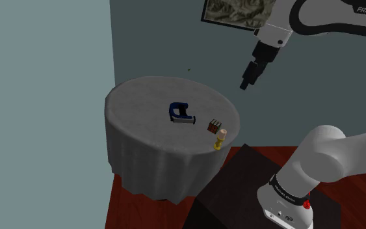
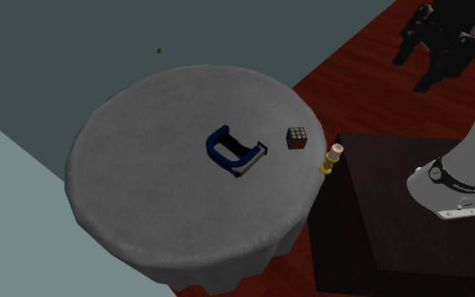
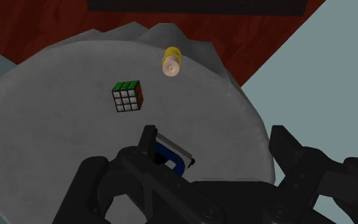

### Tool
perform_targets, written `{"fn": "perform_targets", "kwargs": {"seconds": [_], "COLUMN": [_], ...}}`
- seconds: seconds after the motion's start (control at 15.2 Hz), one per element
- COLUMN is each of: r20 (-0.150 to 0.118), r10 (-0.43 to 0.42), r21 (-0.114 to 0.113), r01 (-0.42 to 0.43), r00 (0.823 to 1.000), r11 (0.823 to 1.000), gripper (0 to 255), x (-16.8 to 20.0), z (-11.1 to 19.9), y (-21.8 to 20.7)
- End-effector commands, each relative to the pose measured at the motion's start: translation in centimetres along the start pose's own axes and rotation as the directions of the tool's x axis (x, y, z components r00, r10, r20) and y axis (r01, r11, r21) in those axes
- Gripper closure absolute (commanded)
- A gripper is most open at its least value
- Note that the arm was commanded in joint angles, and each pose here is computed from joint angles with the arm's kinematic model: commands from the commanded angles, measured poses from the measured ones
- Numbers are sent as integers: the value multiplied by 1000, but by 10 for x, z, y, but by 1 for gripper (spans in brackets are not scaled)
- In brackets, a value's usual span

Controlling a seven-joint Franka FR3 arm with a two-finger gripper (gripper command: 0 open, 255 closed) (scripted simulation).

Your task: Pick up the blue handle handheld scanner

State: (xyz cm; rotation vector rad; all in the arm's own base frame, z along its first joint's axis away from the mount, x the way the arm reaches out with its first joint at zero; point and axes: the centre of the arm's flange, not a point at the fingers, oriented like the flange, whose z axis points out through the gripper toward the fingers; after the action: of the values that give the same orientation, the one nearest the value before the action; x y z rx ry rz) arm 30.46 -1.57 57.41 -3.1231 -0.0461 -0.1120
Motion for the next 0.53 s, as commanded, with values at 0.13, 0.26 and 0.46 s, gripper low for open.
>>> {"fn": "perform_targets", "kwargs": {"seconds": [0.13,0.26,0.46], "r20": [5,11,18], "r10": [34,69,120], "r21": [-2,-4,-7], "r01": [-34,-69,-120], "r00": [999,998,993], "r11": [999,998,993], "gripper": [0,0,0], "x": [20,40,69], "z": [18,37,65], "y": [0,1,3]}}
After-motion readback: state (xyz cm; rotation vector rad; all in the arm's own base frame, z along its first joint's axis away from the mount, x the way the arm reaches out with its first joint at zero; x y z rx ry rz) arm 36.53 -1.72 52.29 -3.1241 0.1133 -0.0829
